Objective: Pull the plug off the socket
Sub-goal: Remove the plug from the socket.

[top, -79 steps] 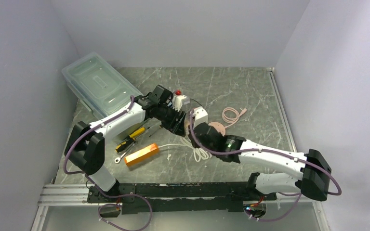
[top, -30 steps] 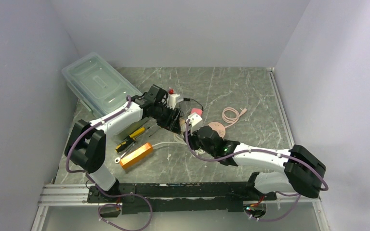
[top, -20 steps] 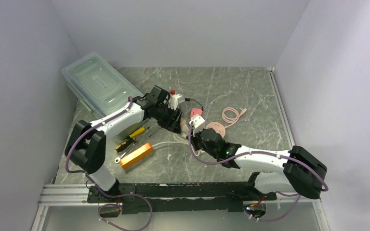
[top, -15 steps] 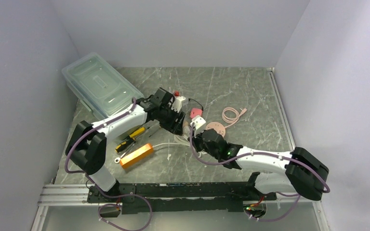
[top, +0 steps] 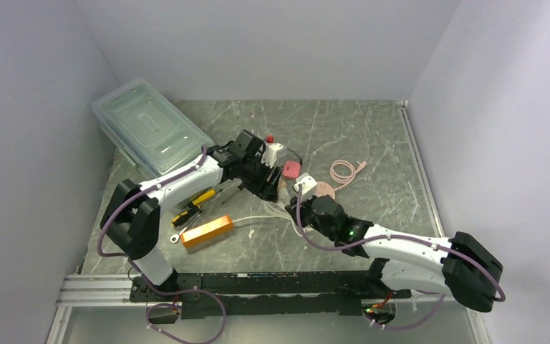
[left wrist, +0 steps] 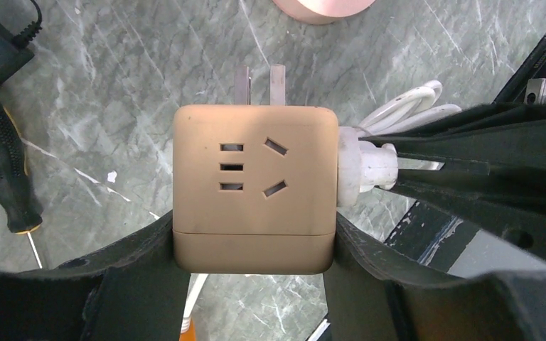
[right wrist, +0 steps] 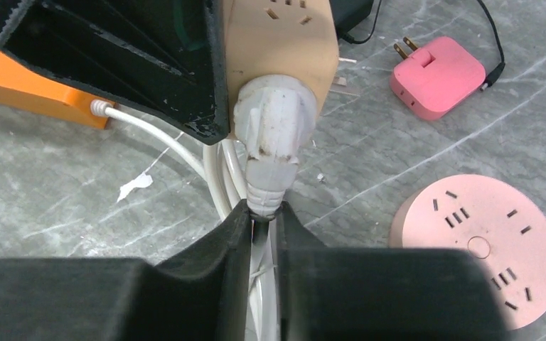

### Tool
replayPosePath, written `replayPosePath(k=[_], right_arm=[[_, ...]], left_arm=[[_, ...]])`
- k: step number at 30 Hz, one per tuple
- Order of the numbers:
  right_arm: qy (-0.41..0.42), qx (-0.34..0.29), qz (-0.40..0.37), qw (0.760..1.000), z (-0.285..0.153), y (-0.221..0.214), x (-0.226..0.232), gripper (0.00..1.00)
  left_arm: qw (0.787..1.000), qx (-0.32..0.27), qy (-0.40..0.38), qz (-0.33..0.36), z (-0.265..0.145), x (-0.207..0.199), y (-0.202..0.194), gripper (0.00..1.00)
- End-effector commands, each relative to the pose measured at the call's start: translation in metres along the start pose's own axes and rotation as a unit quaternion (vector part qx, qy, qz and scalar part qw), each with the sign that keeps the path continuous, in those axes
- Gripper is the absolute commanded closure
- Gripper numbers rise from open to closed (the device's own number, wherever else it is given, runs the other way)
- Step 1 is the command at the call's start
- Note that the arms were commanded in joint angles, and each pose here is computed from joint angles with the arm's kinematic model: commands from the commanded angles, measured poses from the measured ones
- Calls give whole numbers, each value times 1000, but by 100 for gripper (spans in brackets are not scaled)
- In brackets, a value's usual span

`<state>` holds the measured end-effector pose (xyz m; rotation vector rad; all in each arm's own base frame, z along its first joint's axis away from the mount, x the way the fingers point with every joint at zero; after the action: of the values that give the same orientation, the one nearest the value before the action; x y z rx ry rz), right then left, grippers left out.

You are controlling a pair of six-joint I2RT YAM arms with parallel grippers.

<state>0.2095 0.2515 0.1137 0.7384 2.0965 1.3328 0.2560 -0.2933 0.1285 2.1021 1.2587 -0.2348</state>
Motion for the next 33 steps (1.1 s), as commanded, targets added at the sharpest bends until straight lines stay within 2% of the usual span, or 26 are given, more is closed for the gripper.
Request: replayPosePath(k=[1, 2, 3, 5, 10, 15, 28, 33], right_arm=[[-15, -72, 33, 997, 8, 56, -7, 63], [-20, -67, 35, 997, 10, 53, -8, 51], [-25, -63, 37, 997, 12, 51, -9, 44], [-26, -56, 41, 997, 15, 47, -11, 39], [-2, -58, 54, 997, 19, 47, -6, 41], [49, -57, 74, 994, 24, 47, -1, 51], [131, -34, 117, 984, 35, 39, 10, 53], [126, -24, 126, 984, 40, 35, 8, 52]], left_arm=[[1000, -2, 11, 12, 4, 19, 2, 100], [1000, -3, 7, 12, 3, 18, 2, 100], [1000, -2, 7, 11, 3, 18, 1, 100], [1000, -4, 8, 13, 3, 18, 2, 100], [1000, -4, 24, 16, 1, 23, 2, 100], [999, 7, 34, 38, 2, 21, -3, 100], [998, 16, 36, 49, 6, 15, -8, 100], [998, 15, 31, 51, 6, 12, -8, 100]])
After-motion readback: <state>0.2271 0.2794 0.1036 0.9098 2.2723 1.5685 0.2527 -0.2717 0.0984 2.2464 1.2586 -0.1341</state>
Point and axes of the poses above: each gripper's point midway between its finger pads, its own z axis out along the fingers, its own x axis along the line the jaws close on, y = z × x, the point moved 1 cm from there along -z, back along the fingers, and after that the axes turned 13 degrees about -z, right-handed, at the moved point
